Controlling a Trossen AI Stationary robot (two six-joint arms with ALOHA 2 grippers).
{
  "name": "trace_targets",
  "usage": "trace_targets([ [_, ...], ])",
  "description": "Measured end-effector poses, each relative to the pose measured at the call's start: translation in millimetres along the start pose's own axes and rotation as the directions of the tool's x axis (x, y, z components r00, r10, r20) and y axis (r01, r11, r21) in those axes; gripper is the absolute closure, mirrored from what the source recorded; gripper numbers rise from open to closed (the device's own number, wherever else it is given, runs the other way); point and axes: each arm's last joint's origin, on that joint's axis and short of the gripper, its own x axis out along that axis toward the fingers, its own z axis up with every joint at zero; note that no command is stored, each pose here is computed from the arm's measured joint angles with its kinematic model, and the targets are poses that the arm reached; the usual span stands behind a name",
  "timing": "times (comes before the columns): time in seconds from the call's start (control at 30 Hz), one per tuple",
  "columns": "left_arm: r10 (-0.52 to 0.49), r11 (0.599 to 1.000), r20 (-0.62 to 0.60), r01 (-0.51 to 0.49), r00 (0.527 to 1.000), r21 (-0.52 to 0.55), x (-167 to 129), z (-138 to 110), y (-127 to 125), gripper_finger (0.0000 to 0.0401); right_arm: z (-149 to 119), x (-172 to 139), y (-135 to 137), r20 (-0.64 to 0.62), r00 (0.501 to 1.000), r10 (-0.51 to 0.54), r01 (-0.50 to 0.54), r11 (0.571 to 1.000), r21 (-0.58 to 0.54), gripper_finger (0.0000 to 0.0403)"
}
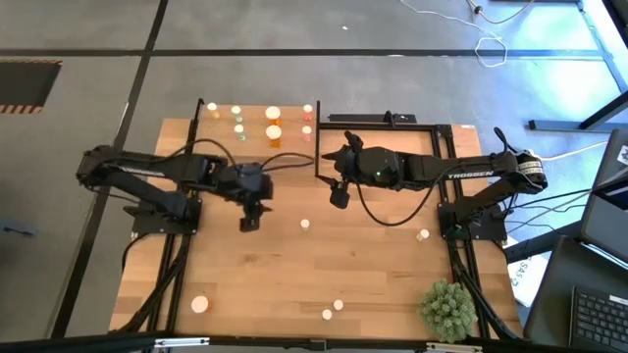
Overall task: Pick and place medicine bottles onto shelf by color
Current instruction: Put the left small yellow pill on the shelf aligned with the yellow pill on the shelf
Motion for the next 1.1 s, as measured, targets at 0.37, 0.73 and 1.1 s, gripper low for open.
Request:
trace_targets([
  [0.37,-0.084,0.996,0.165,0.080,0.983,0.032,52.3,-40.9,-10.7,0.0250,1.3,-0.2,-0.1,0.010,1.000,-0.001,0.001,1.000,0.003,0.0142],
  [0.73,-0.093,0.990,0.335,0.123,0.938,-0.068,85.4,-61.2,-14.3,0.0250,1.7,-0.2,-0.1,0.014,1.000,0.000,0.000,1.000,0.005,0.0142],
  [1.1,-0.071,0.994,0.307,0.093,0.949,-0.058,126.4,-67.6,-25.5,0.0250,1.7,-0.1,-0.1,0.014,1.000,0.000,0.000,1.000,0.005,0.0142],
])
